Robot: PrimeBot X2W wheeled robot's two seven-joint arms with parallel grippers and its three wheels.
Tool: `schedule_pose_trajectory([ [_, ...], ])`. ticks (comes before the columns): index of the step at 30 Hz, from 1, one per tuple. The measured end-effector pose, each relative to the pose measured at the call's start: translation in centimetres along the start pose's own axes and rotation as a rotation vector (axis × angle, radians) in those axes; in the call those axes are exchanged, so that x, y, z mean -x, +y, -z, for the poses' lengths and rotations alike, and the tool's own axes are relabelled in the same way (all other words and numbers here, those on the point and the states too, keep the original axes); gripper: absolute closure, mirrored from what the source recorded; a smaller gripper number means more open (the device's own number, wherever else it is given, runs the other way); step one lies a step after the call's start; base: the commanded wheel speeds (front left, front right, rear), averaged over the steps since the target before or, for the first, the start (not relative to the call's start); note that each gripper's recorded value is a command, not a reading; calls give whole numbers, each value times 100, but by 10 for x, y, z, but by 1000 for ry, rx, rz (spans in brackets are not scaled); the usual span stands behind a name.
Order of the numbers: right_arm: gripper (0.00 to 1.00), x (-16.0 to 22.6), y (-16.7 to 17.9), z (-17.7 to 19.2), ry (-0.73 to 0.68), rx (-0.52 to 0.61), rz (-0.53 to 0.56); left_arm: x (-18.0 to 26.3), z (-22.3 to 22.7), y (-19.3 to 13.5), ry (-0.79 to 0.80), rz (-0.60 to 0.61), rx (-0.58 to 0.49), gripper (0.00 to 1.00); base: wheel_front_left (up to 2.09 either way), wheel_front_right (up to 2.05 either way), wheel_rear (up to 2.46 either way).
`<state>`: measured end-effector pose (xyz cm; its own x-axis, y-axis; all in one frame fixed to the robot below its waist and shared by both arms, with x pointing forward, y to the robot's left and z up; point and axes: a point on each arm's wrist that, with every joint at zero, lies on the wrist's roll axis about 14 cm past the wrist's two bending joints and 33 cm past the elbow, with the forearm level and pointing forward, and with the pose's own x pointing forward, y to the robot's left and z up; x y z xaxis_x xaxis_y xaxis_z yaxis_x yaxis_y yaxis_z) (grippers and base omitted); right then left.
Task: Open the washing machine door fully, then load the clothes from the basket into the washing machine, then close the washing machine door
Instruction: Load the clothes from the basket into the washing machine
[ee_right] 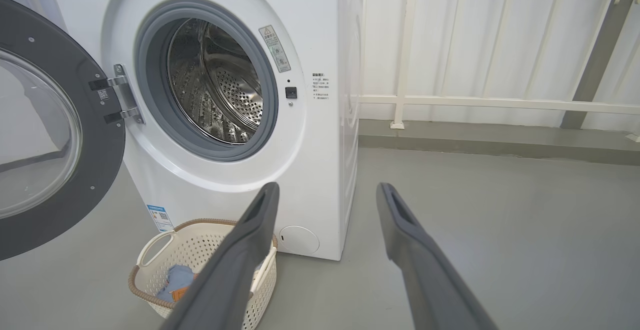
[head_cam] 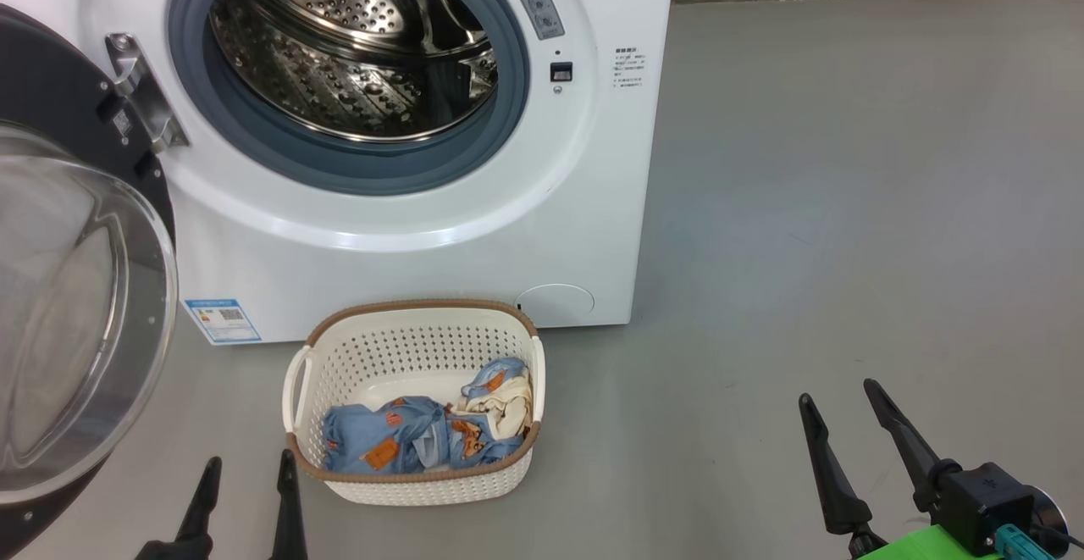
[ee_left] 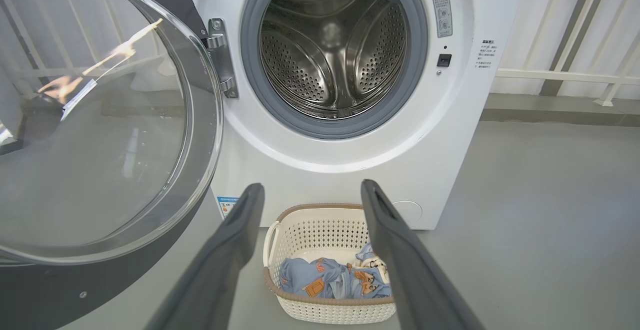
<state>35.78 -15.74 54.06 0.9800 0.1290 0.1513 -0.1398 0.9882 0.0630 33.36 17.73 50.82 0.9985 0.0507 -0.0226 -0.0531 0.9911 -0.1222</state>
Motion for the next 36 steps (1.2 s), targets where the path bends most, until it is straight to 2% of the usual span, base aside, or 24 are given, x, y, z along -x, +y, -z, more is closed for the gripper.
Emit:
schedule_pose_trajectory([
  [9,0,1,-1,0,2,-1,4,0,1,-2,3,8,-1,0,55,-55,0],
  [24,0,0,0,3,9,-3,1,1,4,4,10,-4,-14,0,155,-155,0],
  [36,0,0,-1,4,15,-5,5,0,4,3,6,0,-18,0,25,-25,0],
])
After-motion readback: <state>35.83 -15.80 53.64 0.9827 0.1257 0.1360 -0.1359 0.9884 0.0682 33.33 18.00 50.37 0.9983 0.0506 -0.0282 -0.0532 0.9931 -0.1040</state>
